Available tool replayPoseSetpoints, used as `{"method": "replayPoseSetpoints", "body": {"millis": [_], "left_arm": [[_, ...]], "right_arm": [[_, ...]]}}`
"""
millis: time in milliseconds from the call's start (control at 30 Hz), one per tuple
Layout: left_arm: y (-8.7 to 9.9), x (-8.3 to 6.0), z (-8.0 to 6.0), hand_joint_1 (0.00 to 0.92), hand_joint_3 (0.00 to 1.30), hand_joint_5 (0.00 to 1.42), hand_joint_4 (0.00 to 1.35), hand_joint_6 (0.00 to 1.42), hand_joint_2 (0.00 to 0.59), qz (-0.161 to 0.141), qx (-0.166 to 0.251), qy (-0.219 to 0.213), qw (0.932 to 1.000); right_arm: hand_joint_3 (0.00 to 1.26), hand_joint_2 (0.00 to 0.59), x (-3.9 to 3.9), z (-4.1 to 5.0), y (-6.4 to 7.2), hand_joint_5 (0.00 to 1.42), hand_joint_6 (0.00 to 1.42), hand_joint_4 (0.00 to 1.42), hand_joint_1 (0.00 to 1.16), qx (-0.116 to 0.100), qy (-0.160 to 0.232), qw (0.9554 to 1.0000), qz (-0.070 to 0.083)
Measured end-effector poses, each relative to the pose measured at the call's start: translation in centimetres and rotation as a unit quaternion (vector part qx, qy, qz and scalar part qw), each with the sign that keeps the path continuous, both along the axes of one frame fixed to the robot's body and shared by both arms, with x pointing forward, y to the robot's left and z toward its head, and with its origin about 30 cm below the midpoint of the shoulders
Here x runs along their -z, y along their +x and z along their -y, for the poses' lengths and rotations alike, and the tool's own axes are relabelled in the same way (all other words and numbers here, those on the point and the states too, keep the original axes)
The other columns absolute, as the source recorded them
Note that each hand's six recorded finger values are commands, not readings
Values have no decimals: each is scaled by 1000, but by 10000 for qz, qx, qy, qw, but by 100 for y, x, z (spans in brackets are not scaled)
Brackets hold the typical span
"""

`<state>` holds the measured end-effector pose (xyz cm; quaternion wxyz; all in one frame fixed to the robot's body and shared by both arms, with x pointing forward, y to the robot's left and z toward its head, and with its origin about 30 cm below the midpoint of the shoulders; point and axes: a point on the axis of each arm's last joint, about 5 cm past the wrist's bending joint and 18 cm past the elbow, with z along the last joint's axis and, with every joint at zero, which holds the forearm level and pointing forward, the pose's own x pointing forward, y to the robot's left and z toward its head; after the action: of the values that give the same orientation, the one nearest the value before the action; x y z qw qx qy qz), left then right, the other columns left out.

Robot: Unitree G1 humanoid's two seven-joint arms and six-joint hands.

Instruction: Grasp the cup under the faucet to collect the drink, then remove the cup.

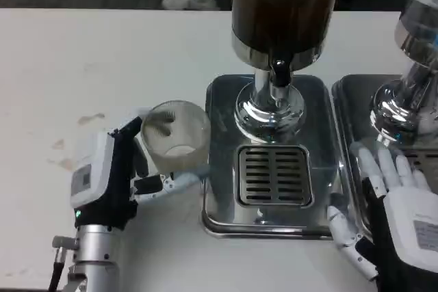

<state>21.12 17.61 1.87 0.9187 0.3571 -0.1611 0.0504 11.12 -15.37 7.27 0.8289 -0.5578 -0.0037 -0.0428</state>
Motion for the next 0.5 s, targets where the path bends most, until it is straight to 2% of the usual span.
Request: {"method": "replayPoseSetpoints", "body": {"millis": [133, 400, 500], "left_arm": [[33, -29, 98, 630, 898, 1179, 1067, 1286, 0, 103, 289, 33, 9995], [231, -107, 350, 628, 897, 1179, 1067, 1289, 0, -46, 822, 328, 9961], [244, -94, 382, 634, 904, 1179, 1067, 1303, 0, -156, 889, 402, 9951]], "right_arm": [[55, 465, -2, 2, 1, 0, 34, 0, 9, 16, 5, 10000, 6], [55, 465, -21, -17, -9, 0, 34, 0, 9, 24, 62, 10000, 52], [55, 465, -19, -29, -37, 0, 34, 0, 9, 78, 103, 9999, 54]]}}
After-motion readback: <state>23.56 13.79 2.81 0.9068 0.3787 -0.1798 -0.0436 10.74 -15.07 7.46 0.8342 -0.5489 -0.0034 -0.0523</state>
